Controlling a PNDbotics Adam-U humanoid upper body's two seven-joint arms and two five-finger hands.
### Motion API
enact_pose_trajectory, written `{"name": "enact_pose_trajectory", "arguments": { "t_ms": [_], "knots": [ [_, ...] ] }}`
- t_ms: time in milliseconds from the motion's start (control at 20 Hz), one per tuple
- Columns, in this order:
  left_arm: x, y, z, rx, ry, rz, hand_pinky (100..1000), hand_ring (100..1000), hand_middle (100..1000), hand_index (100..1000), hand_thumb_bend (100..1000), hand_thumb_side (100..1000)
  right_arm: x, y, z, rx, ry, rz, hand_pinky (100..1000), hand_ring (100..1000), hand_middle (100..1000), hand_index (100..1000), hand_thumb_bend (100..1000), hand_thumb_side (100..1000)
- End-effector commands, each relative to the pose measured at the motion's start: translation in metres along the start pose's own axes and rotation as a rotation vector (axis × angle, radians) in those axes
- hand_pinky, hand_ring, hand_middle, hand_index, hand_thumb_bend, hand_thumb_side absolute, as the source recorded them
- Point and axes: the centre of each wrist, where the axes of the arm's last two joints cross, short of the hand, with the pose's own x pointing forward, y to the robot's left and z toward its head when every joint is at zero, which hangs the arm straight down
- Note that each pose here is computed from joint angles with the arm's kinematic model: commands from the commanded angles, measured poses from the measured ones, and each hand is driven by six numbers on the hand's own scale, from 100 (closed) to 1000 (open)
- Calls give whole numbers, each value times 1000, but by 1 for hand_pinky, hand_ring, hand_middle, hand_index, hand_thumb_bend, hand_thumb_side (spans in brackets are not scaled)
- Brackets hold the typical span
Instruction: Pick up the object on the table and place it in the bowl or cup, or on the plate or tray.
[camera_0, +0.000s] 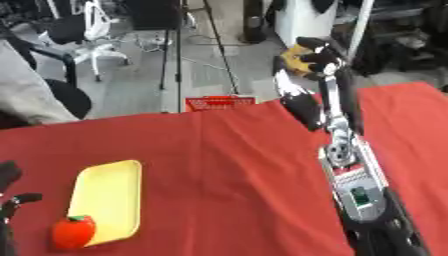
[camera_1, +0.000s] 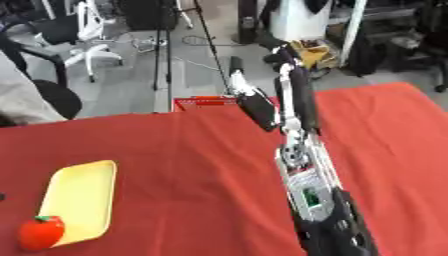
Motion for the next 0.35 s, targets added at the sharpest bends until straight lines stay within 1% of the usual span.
{"name": "enact_pose_trajectory", "arguments": {
  "t_ms": [50, 200, 250, 350],
  "knots": [
    [5, 5, -5, 4, -31, -18, 523, 830, 789, 743, 645, 869, 6, -14, -8, -35, -27, 4, 741, 746, 822, 863, 326, 658],
    [4, 6, -5, 1, -27, -27, 522, 815, 780, 739, 646, 871, 2, -13, -12, -20, -6, 15, 729, 724, 814, 863, 329, 649],
    [4, 7, -5, 2, -26, -31, 522, 812, 775, 734, 647, 872, -2, -7, -18, 8, 30, 24, 717, 702, 804, 862, 337, 634],
    [3, 8, -4, -1, -20, -38, 522, 811, 775, 734, 646, 871, -8, 8, -32, 73, 91, 39, 713, 697, 804, 864, 336, 626]
  ]
}}
